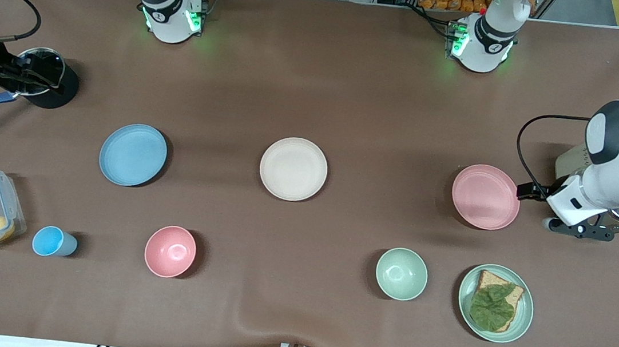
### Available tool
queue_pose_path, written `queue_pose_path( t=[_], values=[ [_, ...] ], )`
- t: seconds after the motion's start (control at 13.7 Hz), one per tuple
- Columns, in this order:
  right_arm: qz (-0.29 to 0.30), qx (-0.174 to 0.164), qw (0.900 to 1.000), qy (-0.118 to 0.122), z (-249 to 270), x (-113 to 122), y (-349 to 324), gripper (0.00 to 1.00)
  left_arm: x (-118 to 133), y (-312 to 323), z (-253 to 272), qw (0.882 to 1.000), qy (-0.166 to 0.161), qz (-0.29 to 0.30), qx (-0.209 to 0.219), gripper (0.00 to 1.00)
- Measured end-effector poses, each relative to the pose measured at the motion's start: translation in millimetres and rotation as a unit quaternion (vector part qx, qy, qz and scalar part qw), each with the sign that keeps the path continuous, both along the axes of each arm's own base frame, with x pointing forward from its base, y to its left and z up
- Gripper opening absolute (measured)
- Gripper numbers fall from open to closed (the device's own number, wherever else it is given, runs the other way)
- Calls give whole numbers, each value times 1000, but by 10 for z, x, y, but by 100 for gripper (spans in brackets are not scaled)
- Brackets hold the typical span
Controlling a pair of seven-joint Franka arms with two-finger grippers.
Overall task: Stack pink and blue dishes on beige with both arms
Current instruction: 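Grasp the pink plate's rim with the left gripper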
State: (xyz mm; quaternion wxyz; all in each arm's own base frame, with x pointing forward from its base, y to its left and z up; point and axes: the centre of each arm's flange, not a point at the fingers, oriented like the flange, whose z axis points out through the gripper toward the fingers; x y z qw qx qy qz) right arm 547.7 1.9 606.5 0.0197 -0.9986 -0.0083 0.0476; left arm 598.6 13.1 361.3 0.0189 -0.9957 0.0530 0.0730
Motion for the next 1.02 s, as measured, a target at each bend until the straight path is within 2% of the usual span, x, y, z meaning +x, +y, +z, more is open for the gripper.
queue_pose_path(
  t=[0.44,0.66,0.88,0.95,1.02],
  values=[
    [0,0,1000,0,0,0,-2,100,24,119,-478,1000,28,9,-5,100],
    [0,0,1000,1,-3,-1,-4,100,49,280,-902,999,37,1,-11,96],
    [0,0,1000,2,-4,-2,0,100,28,579,-1306,999,47,-7,-13,88],
    [0,0,1000,2,-4,-2,4,100,11,624,-1394,999,52,-5,-15,88],
    [0,0,1000,2,-4,-2,6,100,-3,643,-1476,998,57,-4,-16,80]
  ],
)
